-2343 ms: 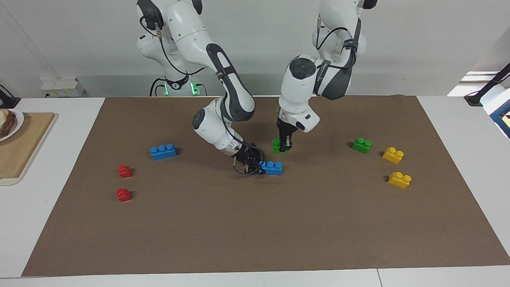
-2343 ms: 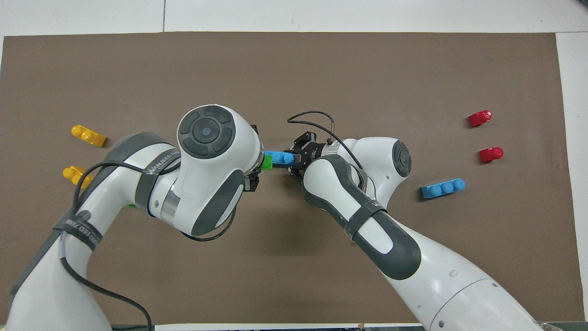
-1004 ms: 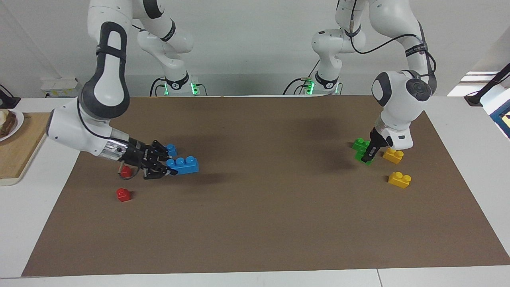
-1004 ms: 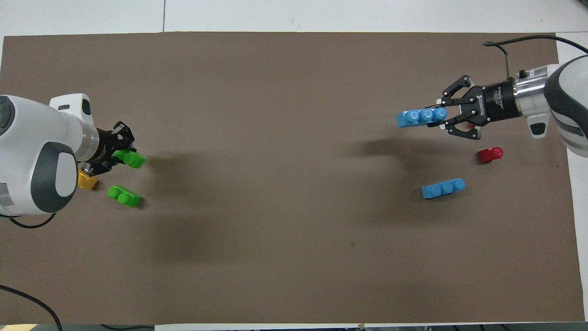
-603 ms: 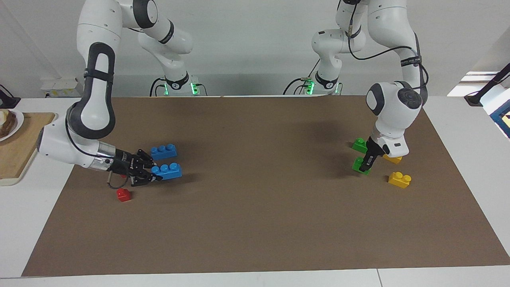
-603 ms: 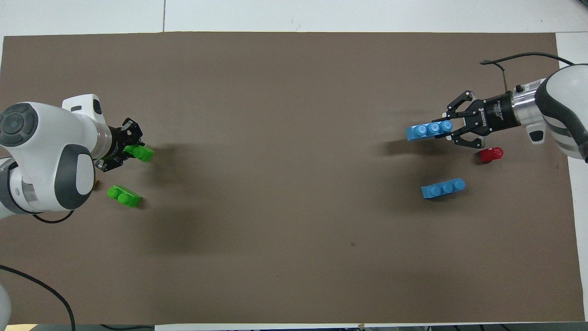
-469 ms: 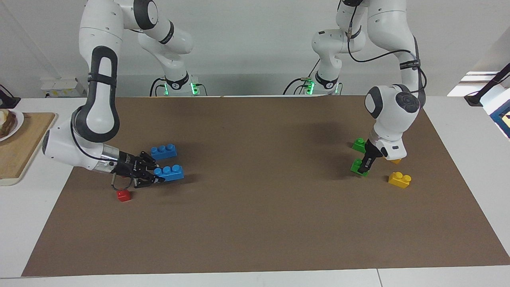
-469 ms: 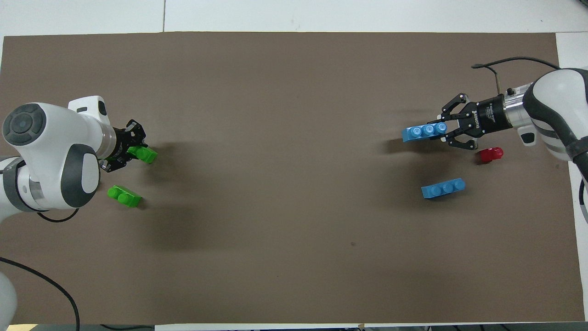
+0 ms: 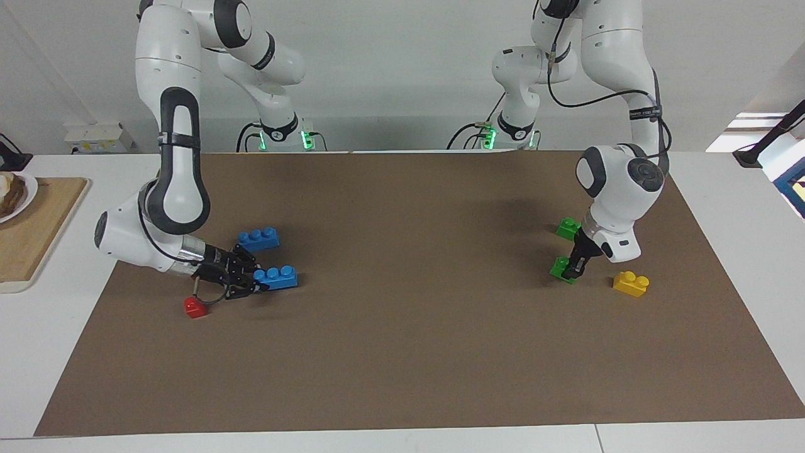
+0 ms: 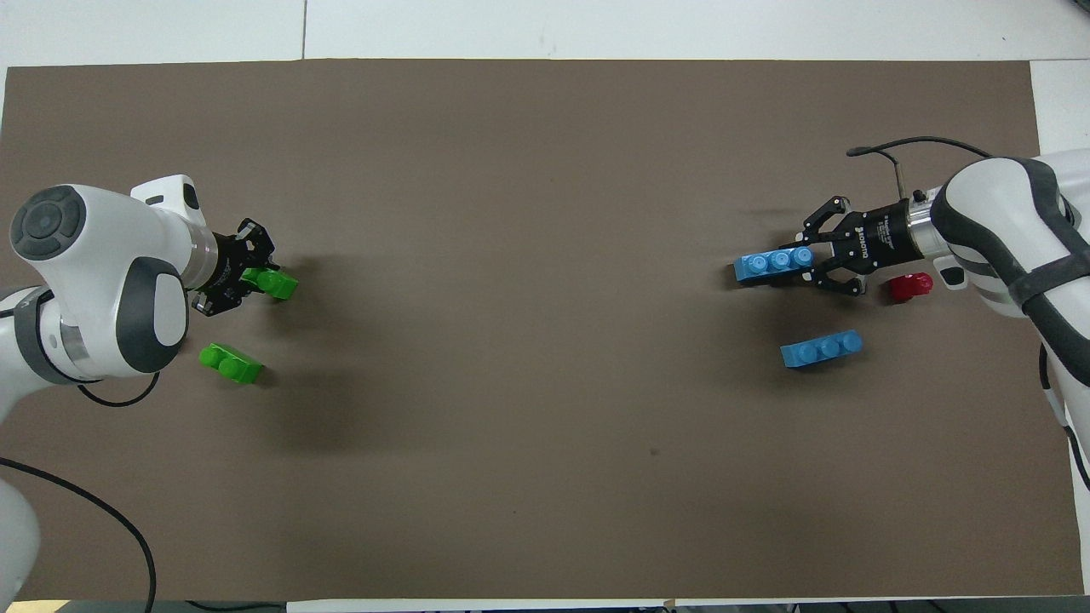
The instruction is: Remove green block with left arm and hold with right
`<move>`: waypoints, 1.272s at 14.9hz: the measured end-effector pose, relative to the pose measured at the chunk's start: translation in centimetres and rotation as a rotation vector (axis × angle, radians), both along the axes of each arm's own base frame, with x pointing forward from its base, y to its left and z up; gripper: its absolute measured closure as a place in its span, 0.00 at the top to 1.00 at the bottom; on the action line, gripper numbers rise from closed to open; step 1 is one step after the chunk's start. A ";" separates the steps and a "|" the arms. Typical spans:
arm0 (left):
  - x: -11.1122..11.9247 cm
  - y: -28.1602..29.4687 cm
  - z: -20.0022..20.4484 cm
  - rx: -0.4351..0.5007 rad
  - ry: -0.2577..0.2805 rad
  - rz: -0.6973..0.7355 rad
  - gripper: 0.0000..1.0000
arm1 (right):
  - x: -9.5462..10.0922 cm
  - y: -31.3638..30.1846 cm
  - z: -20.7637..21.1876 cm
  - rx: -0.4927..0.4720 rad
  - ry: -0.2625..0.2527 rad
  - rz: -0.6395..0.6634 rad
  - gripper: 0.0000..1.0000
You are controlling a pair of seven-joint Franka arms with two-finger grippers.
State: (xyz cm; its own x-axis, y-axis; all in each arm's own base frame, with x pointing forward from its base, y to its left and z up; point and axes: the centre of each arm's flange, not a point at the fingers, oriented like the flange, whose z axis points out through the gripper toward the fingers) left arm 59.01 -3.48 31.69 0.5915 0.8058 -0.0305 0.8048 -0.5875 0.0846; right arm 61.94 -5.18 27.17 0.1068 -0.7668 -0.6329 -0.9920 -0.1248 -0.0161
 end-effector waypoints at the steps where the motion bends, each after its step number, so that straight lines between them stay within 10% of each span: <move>1: 0.0 0.0 0.0 -0.001 0.000 0.001 0.36 | 0.0 0.0 -0.1 0.000 0.001 0.000 0.35; 5: 0.0 0.0 0.0 0.000 0.000 -0.005 0.36 | 0.0 0.6 0.0 0.002 0.001 0.010 0.35; 8: 0.0 -0.4 -0.9 -0.001 0.013 -0.027 0.44 | 0.1 1.7 0.1 0.001 -0.002 0.027 0.61; 13: 0.4 -0.7 1.4 -0.003 -0.001 -0.039 0.97 | 0.7 1.8 2.7 -0.003 -0.019 0.004 0.82; 19: -0.8 -0.3 11.3 0.003 -0.019 -0.154 1.00 | 0.7 0.8 11.7 -0.072 -0.118 0.040 0.96</move>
State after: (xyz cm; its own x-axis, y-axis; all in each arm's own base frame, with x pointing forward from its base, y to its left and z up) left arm 58.21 -3.80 43.00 0.7083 0.7057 -0.0163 0.7036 -0.7040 0.0968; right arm 62.65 -4.38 38.91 0.2081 -0.8038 -0.5574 -0.9781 -0.1689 -0.1217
